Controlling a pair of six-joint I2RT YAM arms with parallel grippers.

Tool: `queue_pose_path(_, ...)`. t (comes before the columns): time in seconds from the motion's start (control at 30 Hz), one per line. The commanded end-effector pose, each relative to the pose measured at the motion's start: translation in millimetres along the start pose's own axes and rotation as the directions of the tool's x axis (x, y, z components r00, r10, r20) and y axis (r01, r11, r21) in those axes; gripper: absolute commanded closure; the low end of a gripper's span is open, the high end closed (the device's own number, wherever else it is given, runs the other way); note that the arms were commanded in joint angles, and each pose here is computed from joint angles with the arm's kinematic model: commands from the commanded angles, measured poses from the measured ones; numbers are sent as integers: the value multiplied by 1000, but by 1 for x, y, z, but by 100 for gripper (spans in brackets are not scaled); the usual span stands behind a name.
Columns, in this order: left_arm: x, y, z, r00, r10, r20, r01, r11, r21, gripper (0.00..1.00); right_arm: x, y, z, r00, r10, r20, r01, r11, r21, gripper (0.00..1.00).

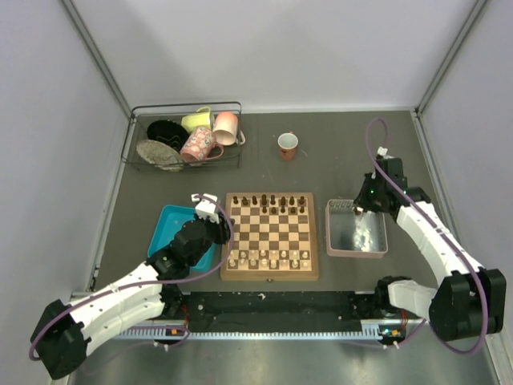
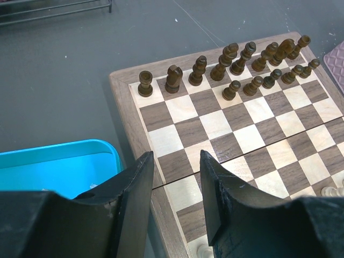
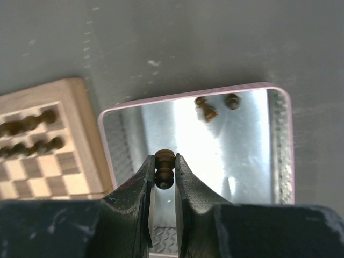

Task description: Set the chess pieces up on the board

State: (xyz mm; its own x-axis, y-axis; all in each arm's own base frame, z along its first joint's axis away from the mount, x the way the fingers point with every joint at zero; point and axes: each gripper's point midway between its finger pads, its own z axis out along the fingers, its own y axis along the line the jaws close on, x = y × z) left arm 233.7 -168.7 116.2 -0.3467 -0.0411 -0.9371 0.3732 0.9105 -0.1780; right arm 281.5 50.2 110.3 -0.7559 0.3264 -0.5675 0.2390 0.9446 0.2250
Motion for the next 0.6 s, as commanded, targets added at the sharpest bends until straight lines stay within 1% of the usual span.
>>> queue_pose_path(0.0,-12,-6,1,999,-15,47,14,1000,24,56,-6,47,-29,998,-59,38,66,967,-246,98)
queue_pose_path(0.07,-12,-6,1,999,-15,47,14,1000,22,56,-4,65,-37,994,-95,59,108,954,-279,98)
queue_pose_path(0.1,-12,-6,1,999,-15,48,14,1000,21,56,4,82,-42,986,-154,71,168,941,-295,98)
queue_pose_path(0.17,-12,-6,1,999,-16,49,15,1000,21,56,12,101,-46,977,-201,75,214,925,-314,98)
queue_pose_path(0.2,-12,-5,1,999,-17,49,16,1000,22,56,27,119,-50,963,-259,68,267,902,-339,98)
queue_pose_path(0.23,-12,-5,1,999,-18,51,17,1000,20,56,37,128,-46,959,-280,37,275,897,-347,98)
queue_pose_path(0.3,-12,-5,1,999,-19,50,18,1000,22,56,41,143,-44,946,-321,43,317,889,-330,98)
queue_pose_path(0.33,-12,-5,1,998,-20,52,19,1000,21,56,60,156,-39,926,-377,13,359,871,-336,98)
queue_pose_path(0.4,-12,-5,0,998,-20,53,19,1000,20,56,61,169,-36,912,-409,25,396,862,-316,98)
queue_pose_path(0.47,-12,-4,0,998,-21,54,21,1000,15,56,75,184,-26,888,-460,-2,438,847,-302,97)
queue_pose_path(0.53,-13,-4,-1,998,-24,59,24,1000,15,56,83,186,-16,876,-481,-32,457,850,-263,97)
queue_pose_path(0.57,-13,-4,-1,998,-26,59,25,1000,14,56,93,190,-8,861,-505,-57,477,842,-251,97)
